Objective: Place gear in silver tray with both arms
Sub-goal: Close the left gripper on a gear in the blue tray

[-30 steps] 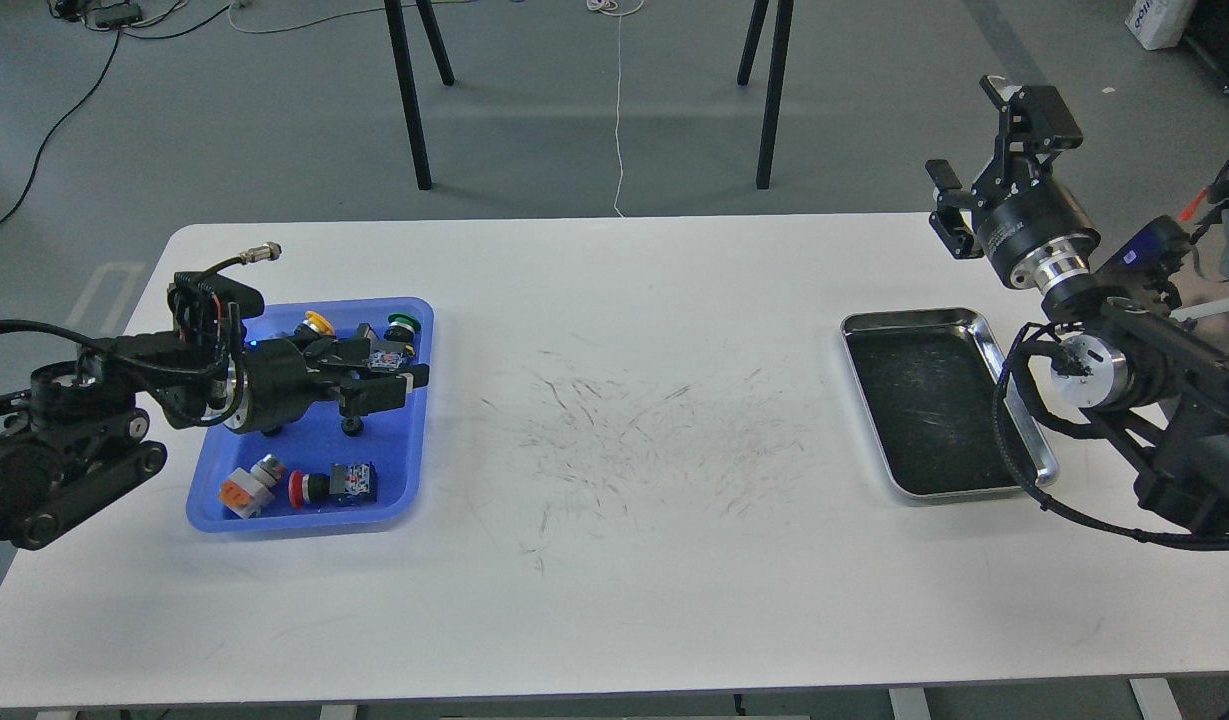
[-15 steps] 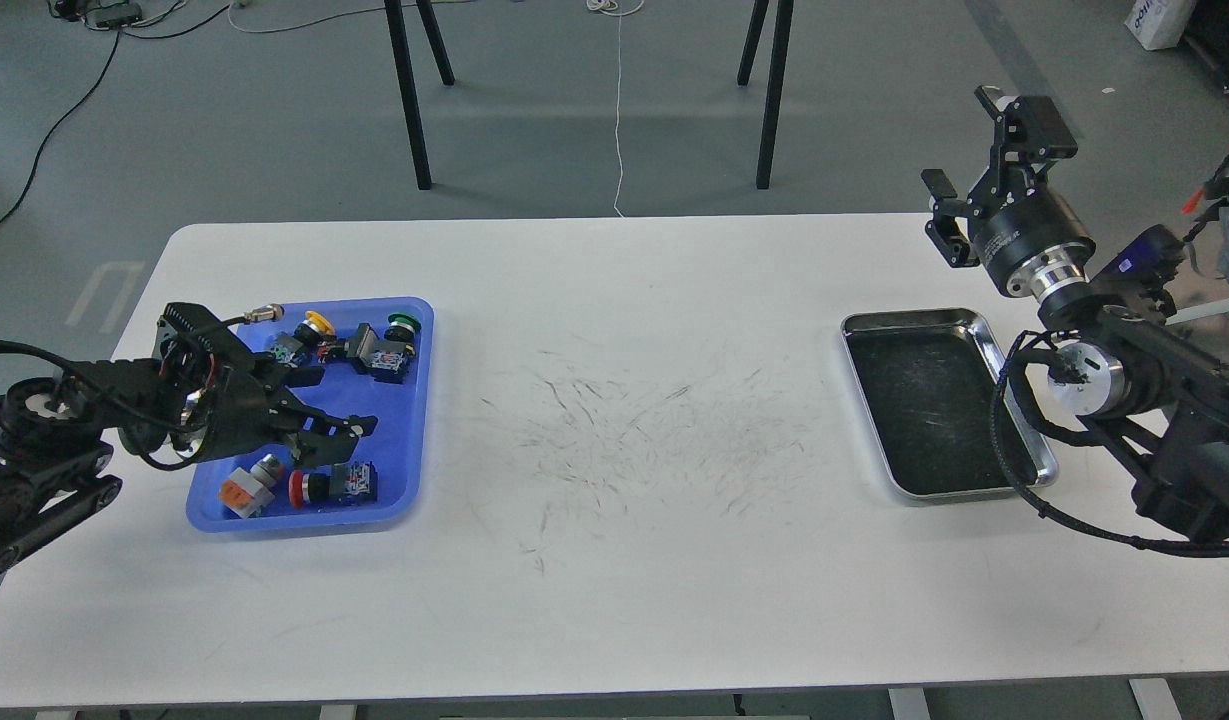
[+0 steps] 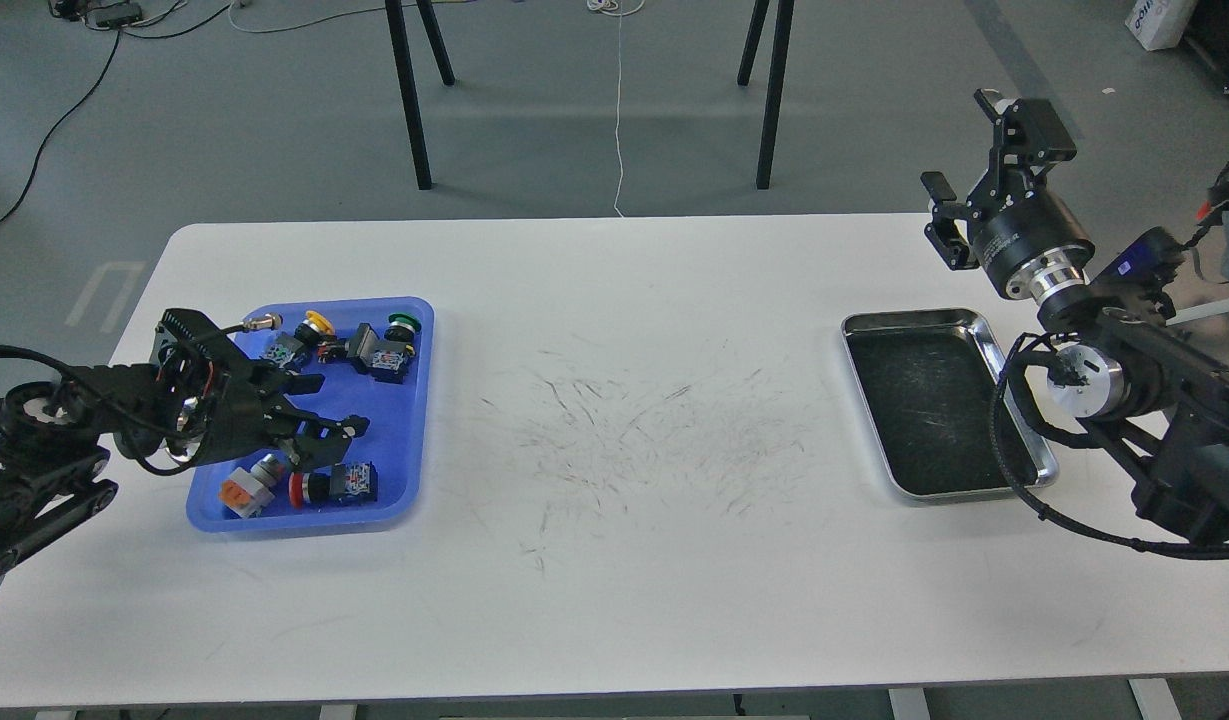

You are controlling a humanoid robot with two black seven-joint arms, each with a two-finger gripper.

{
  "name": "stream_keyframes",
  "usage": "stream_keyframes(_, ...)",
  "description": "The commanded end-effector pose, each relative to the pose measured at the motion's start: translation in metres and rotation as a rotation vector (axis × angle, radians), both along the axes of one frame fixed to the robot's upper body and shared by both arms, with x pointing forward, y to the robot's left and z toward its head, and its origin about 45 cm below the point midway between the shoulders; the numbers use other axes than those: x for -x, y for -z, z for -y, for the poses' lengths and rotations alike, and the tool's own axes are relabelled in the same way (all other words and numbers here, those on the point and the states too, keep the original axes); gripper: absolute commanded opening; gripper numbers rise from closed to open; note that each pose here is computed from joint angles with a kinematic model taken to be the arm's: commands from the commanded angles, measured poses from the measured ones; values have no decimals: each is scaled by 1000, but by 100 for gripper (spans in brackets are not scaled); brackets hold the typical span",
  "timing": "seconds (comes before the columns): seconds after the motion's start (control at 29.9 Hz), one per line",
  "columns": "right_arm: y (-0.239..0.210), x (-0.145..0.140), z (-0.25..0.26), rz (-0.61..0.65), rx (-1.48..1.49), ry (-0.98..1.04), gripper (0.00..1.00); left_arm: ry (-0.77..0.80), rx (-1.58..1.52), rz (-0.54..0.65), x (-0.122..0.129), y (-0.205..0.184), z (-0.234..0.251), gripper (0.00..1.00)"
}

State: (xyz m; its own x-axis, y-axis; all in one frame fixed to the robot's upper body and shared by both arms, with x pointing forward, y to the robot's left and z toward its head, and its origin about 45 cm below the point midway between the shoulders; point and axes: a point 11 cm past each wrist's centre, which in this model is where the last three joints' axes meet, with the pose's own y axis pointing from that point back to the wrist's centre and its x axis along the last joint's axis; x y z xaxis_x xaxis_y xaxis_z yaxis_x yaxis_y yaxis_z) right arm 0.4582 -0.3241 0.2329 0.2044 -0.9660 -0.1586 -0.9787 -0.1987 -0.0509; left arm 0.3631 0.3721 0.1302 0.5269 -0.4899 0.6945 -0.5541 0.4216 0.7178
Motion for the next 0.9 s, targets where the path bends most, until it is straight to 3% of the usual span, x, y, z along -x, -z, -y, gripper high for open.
stream_keyframes(0.0,0,0,0,0,0,0,99,-7,-7,2,-1,0,-3,67)
stream_keyframes(0.57,0,0,0,1,-1,1,99,1,-37,-30,7,10,-8,53)
stream_keyframes(0.87,0,0,1,0,1,1,99,16,-20,-34,6,15,4,51)
